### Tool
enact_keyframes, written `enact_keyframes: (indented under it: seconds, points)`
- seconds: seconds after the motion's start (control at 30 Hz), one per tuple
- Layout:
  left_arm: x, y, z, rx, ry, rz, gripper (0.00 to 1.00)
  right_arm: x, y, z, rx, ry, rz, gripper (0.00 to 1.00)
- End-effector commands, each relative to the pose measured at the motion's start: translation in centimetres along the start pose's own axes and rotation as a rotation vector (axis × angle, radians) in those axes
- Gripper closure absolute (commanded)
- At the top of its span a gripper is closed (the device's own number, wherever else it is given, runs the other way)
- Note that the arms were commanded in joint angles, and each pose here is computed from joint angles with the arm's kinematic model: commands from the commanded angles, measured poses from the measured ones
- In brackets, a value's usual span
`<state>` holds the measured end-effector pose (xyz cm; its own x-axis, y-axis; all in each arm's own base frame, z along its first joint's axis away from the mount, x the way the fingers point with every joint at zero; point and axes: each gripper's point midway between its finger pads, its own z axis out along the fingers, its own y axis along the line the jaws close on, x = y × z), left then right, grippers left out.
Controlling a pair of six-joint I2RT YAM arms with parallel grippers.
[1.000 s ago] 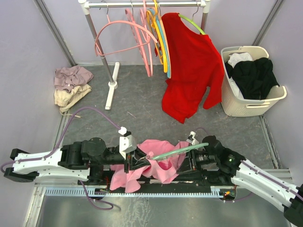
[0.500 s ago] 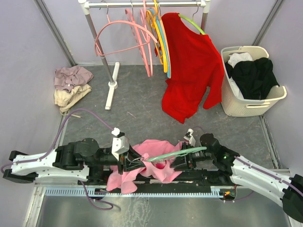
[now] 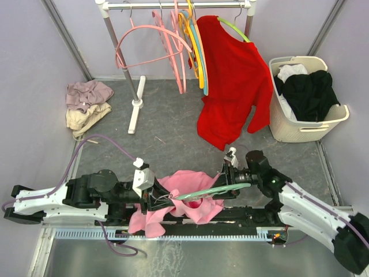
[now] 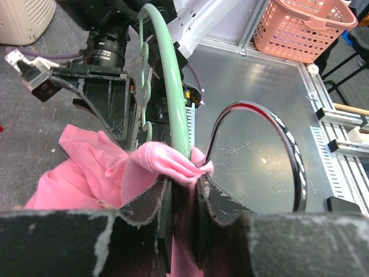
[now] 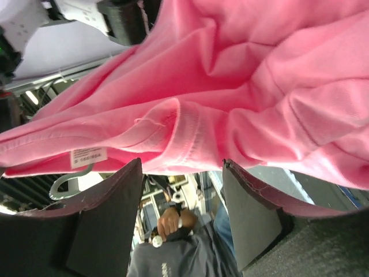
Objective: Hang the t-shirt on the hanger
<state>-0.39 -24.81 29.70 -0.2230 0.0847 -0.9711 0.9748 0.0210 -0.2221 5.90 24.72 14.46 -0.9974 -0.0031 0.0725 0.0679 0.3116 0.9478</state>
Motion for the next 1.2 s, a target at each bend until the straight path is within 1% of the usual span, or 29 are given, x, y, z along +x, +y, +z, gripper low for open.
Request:
enact_keyframes:
  seconds: [0.0,0.2,0.33,0.4,0.57,0.73,0.97,1.17]
  points:
    - [-2.4,-1.3,-0.3,0.053,-0.078,-0.041,0.97,-0.3,1.2,0.3,0.014,0.089,-0.090,0.35]
    - [-2.6,-1.4,0.1,0.056,-0.074,-0.034,0.97,-0.9,2.0,0.7,0.058,0.167,-0.155,0.34]
    - [-2.7,-1.4,0.3,0.055,-0.071,-0.029,0.97,-0.6,2.5,0.3,0.069,0.205,-0.196,0.34]
    - [-2.8,-1.4,0.4,0.057,-0.073,-0.027,0.97,-0.4,2.1,0.2,0.090,0.221,-0.204,0.34]
    - [-2.8,-1.5,0.8,0.059,-0.062,-0.023,0.97,0.0,-0.9,0.0,0.209,0.260,-0.195,0.35]
    - [-3.0,-1.5,1.0,0.060,-0.063,-0.021,0.97,0.5,-1.1,1.2,0.227,0.292,-0.217,0.36]
    - [-3.2,-1.6,1.2,0.062,-0.058,-0.016,0.97,0.2,-0.9,3.4,0.232,0.290,-0.233,0.36]
    - [-3.2,-1.6,1.1,0.062,-0.062,-0.015,0.97,-0.7,-0.6,4.2,0.245,0.276,-0.235,0.36]
